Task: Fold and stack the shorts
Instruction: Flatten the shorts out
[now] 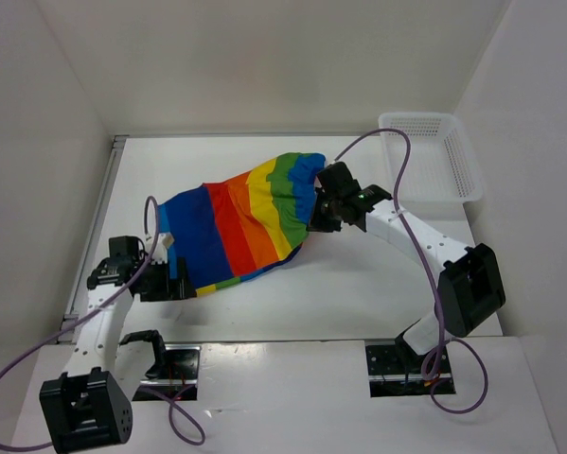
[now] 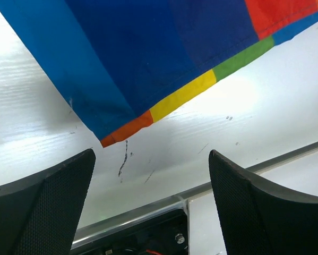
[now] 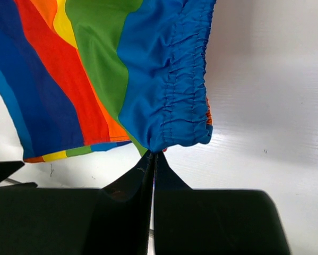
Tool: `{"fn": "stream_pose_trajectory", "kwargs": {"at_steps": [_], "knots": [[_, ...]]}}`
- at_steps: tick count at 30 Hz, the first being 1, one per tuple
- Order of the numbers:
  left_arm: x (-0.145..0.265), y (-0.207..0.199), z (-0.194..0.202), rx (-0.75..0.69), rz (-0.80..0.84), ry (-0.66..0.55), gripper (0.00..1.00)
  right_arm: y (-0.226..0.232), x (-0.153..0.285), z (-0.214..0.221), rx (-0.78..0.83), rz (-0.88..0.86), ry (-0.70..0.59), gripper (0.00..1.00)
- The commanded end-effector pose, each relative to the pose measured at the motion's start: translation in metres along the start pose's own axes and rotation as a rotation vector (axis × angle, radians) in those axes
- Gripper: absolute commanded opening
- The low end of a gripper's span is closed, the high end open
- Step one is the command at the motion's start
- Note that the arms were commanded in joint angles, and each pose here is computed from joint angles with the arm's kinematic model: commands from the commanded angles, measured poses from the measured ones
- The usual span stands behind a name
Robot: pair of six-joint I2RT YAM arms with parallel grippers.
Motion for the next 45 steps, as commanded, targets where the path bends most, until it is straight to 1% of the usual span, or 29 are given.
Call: {"fn": "stream_pose_trajectory", "kwargs": {"at_steps": [1, 3, 4, 6, 8, 9, 11, 12, 13, 14, 16, 17, 18, 19, 22, 24, 25, 27, 30, 33, 35, 36, 38, 39, 40, 41, 43, 44, 45], "knots": [[-0.008, 0.003, 0.006, -0.024, 0.020, -0.033, 0.94, 0.004, 0.005, -0.006, 0.028, -0.049, -0.043, 0.00], [-0.015, 0.004, 0.012, -0.034, 0.054, -0.045, 0.94, 0.001, 0.003, -0.004, 0.021, -0.049, -0.033, 0.00], [-0.015, 0.003, 0.012, -0.048, 0.069, -0.070, 0.94, 0.001, 0.007, -0.005, 0.032, -0.054, -0.042, 0.00], [-0.020, 0.003, 0.016, -0.066, 0.096, -0.096, 0.94, -0.003, 0.004, 0.000, 0.025, -0.060, -0.019, 0.00], [-0.027, 0.007, 0.025, -0.080, 0.109, -0.121, 0.93, -0.008, 0.003, 0.001, 0.025, -0.050, -0.015, 0.00], [-0.025, 0.006, 0.024, -0.105, 0.117, -0.166, 0.93, -0.007, 0.003, 0.002, 0.037, -0.060, -0.010, 0.00], [-0.030, 0.012, 0.026, -0.126, 0.101, -0.216, 0.93, -0.009, 0.006, -0.001, 0.040, -0.067, -0.018, 0.00], [-0.029, 0.010, 0.021, -0.161, 0.112, -0.283, 0.91, -0.008, 0.006, 0.000, 0.050, -0.076, -0.014, 0.00], [-0.037, 0.014, 0.024, -0.172, 0.124, -0.300, 0.91, -0.009, 0.005, 0.003, 0.049, -0.073, -0.005, 0.00], [-0.037, 0.013, 0.023, -0.198, 0.133, -0.348, 0.90, -0.009, 0.005, 0.003, 0.049, -0.073, -0.005, 0.00], [-0.039, 0.014, 0.028, -0.222, 0.148, -0.388, 0.88, -0.011, 0.003, 0.007, 0.057, -0.077, 0.008, 0.00], [-0.039, 0.017, 0.026, -0.227, 0.125, -0.418, 0.86, -0.011, 0.003, 0.007, 0.057, -0.077, 0.008, 0.00], [-0.037, 0.018, 0.027, -0.229, 0.113, -0.430, 0.86, -0.013, 0.001, 0.011, 0.057, -0.071, 0.019, 0.00], [-0.034, 0.017, 0.023, -0.246, 0.111, -0.472, 0.86, -0.012, -0.001, 0.012, 0.056, -0.077, 0.032, 0.00], [-0.032, 0.018, 0.019, -0.255, 0.096, -0.507, 0.84, -0.015, -0.002, 0.013, 0.049, -0.081, 0.033, 0.00], [-0.033, 0.020, 0.020, -0.243, 0.078, -0.494, 0.84, -0.016, -0.004, 0.016, 0.048, -0.077, 0.041, 0.00], [-0.034, 0.021, 0.020, -0.238, 0.077, -0.484, 0.88, -0.016, -0.004, 0.016, 0.048, -0.077, 0.041, 0.00], [-0.034, 0.022, 0.020, -0.235, 0.067, -0.487, 0.92, -0.016, -0.004, 0.016, 0.048, -0.077, 0.041, 0.00], [-0.030, 0.022, 0.019, -0.237, 0.049, -0.508, 0.92, -0.016, -0.004, 0.016, 0.048, -0.077, 0.041, 0.00], [-0.023, 0.025, 0.024, -0.198, -0.003, -0.455, 0.90, -0.017, -0.001, 0.016, 0.048, -0.069, 0.038, 0.00], [-0.022, 0.026, 0.021, -0.173, -0.022, -0.405, 0.92, -0.017, -0.001, 0.016, 0.048, -0.069, 0.038, 0.00], [-0.019, 0.024, 0.014, -0.133, -0.053, -0.319, 0.93, -0.017, -0.001, 0.016, 0.048, -0.069, 0.038, 0.00], [-0.009, 0.022, -0.008, -0.084, -0.118, -0.224, 0.95, -0.016, 0.000, 0.013, 0.049, -0.072, 0.029, 0.00], [0.002, 0.016, -0.045, -0.059, -0.197, -0.154, 0.96, -0.016, 0.000, 0.013, 0.049, -0.072, 0.029, 0.00], [0.003, 0.015, -0.060, -0.053, -0.234, -0.113, 0.96, -0.016, 0.000, 0.013, 0.049, -0.072, 0.029, 0.00], [-0.004, 0.018, -0.071, -0.031, -0.266, -0.046, 0.96, -0.015, 0.001, 0.013, 0.049, -0.081, 0.033, 0.00], [-0.002, 0.009, -0.100, -0.065, -0.247, -0.121, 0.96, -0.015, -0.002, 0.013, 0.049, -0.081, 0.033, 0.00], [0.004, 0.002, -0.121, -0.090, -0.231, -0.203, 0.96, -0.015, -0.002, 0.013, 0.049, -0.081, 0.033, 0.00], [0.006, -0.001, -0.128, -0.099, -0.225, -0.231, 0.96, -0.015, -0.002, 0.013, 0.049, -0.081, 0.033, 0.00]]}}
Point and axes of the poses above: each gripper's point midway between its finger pads, its own x axis back along the fingers, its own y axis along the line the jaws close on, z = x × y, the point moved 6 cm from there along x, back along the fingers, and after that the axes turned 14 degrees about x, right-handed, at the moved point
